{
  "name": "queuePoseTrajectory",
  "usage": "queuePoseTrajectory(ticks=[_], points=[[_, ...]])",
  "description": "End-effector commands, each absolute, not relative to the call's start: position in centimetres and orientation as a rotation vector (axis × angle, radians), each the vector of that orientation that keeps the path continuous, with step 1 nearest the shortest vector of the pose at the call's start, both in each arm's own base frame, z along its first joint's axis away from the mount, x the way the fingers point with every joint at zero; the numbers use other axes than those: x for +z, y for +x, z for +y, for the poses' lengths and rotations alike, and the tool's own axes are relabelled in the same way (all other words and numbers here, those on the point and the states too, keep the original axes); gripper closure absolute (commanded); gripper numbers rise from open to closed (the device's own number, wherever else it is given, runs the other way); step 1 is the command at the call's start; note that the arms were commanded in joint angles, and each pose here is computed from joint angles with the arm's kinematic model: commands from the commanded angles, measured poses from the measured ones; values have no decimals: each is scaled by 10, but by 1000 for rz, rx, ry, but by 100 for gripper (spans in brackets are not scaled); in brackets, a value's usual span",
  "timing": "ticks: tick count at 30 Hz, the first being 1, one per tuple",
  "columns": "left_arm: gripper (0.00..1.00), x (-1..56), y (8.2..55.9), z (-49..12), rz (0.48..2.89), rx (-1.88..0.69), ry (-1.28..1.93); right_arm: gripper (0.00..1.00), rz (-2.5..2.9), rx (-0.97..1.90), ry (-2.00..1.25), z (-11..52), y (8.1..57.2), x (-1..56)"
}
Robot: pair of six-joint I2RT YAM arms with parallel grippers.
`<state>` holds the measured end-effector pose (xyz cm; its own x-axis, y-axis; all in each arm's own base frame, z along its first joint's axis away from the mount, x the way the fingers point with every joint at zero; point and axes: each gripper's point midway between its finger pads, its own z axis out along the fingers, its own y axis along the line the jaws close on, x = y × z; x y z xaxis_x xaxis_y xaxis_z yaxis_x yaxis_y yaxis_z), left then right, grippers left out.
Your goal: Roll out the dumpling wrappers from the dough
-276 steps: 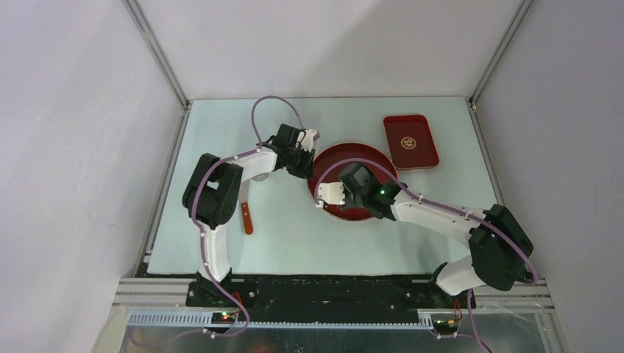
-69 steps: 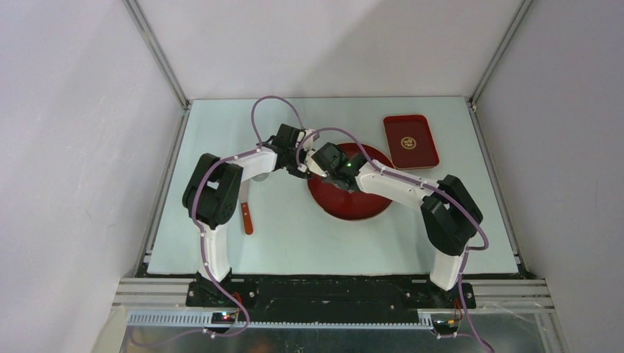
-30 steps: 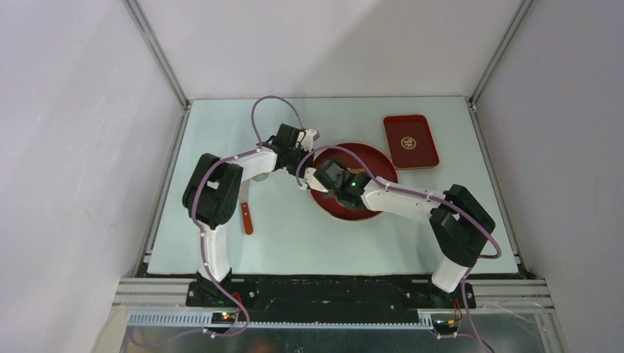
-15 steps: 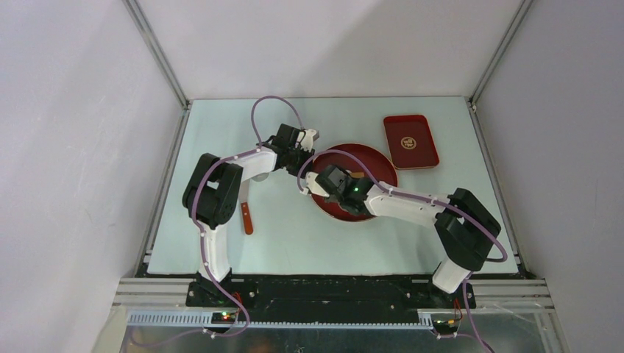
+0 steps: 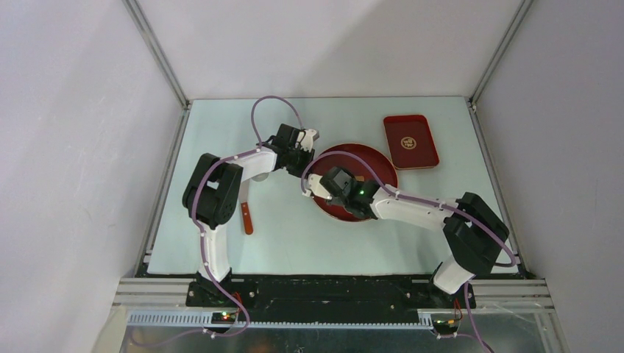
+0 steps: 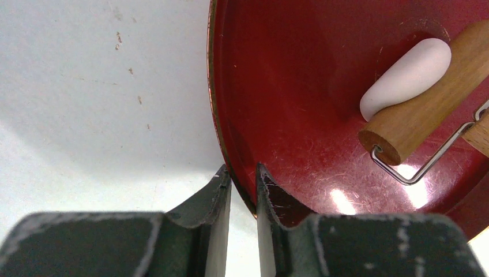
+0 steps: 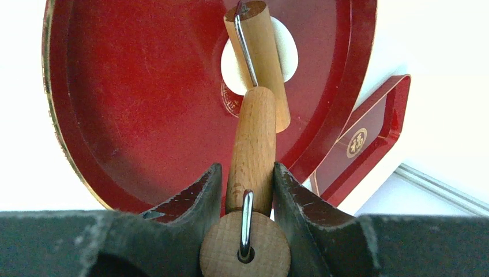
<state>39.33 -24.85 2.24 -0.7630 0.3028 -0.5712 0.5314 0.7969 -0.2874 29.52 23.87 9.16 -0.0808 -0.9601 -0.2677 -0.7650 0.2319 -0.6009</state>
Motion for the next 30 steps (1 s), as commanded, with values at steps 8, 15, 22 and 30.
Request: queuePoseTrajectory(ticks=[8,15,22,30], points=[[76,19,397,-244,2478,-586,618,100,2160,13,-1939,223,187,22],[76,18,397,-244,2478,-587,618,100,2183,59,-1919,221,184,25],[76,19,397,-244,2478,-586,618,100,2179,67,-1902,218,183,30],[76,18,397,-243,2479,-584,615,100,2149,66,-1921,214,181,41]])
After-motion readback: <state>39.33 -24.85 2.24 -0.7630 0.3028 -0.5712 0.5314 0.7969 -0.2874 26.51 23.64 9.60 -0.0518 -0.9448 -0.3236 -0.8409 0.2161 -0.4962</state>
